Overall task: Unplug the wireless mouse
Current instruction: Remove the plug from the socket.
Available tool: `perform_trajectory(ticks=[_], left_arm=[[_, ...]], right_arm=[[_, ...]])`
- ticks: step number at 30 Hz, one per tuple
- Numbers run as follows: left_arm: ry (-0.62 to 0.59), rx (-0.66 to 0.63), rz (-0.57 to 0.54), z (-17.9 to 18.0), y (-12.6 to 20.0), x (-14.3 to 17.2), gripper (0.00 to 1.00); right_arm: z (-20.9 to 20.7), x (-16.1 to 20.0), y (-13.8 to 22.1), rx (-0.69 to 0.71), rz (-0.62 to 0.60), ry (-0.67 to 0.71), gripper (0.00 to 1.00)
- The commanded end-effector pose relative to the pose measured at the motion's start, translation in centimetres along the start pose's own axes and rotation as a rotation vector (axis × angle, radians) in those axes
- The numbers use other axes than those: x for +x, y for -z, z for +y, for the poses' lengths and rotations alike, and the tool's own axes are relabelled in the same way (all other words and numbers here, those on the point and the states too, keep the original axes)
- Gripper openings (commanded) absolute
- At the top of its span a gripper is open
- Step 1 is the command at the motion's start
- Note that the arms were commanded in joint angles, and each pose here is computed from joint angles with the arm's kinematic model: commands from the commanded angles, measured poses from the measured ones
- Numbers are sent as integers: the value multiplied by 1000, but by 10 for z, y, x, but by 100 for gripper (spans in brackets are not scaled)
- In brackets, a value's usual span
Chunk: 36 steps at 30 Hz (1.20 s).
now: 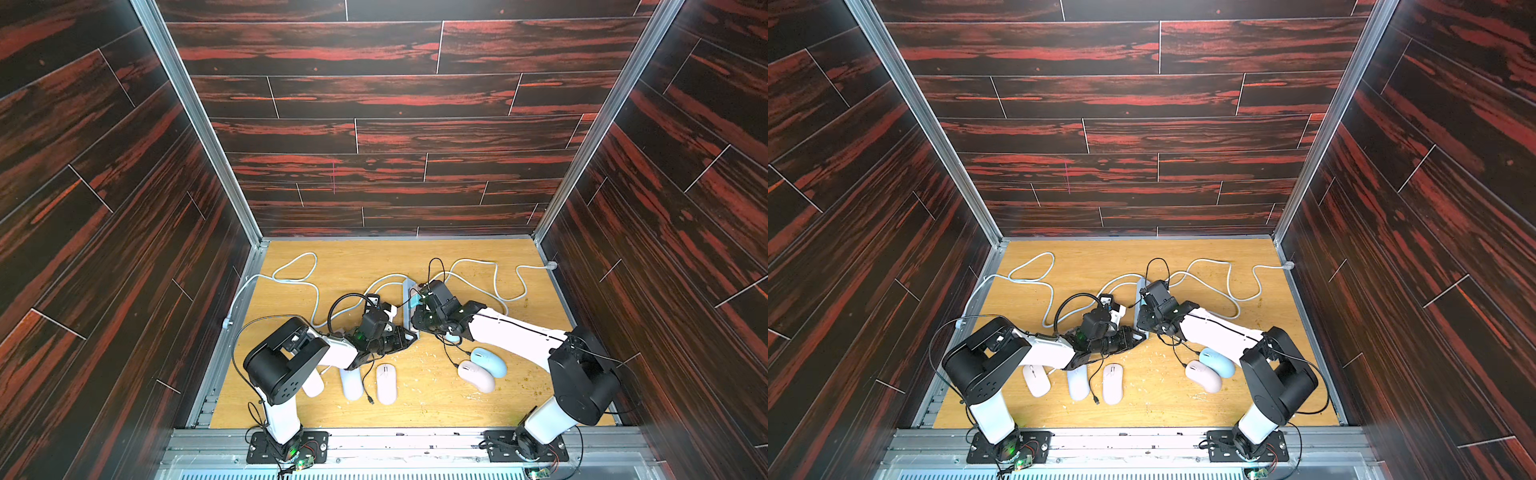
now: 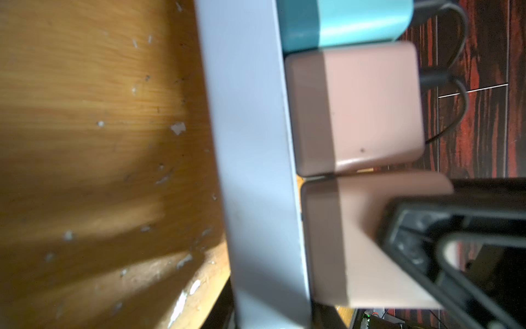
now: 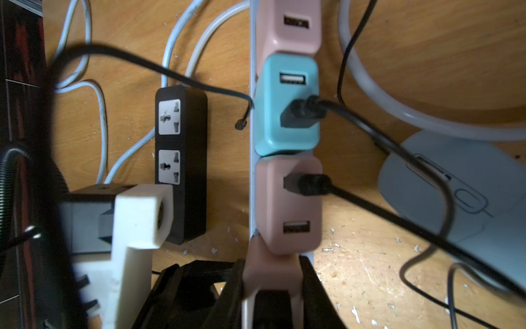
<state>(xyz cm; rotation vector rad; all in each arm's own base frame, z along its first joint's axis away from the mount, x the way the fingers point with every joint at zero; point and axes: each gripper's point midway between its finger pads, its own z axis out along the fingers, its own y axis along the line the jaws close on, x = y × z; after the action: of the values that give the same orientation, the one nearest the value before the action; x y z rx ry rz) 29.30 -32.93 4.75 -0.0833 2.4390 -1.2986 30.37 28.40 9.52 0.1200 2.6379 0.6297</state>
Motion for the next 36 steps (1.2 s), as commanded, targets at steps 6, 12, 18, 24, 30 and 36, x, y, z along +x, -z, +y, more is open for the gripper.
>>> perform_trajectory(ticks=[6, 12, 18, 24, 30, 36], left_arm=[[19, -40, -99, 11, 0, -25, 0], [86, -30, -123, 20, -2, -29, 0], [108, -28, -127, 23, -5, -29, 0], [107, -55, -117, 27, -8, -29, 0], [100, -79, -113, 27, -16, -38, 14], [75, -71, -109, 18, -16, -45, 39]], right_arm=[[27, 2, 28, -118, -8, 6, 5], [15, 3, 36, -168, -103, -63, 0], [8, 5, 41, -166, -140, -58, 0], [4, -1, 55, -130, -168, -20, 0], [-1, -13, 89, -104, -251, 35, 0], [-8, -16, 109, -68, -280, 86, 0]])
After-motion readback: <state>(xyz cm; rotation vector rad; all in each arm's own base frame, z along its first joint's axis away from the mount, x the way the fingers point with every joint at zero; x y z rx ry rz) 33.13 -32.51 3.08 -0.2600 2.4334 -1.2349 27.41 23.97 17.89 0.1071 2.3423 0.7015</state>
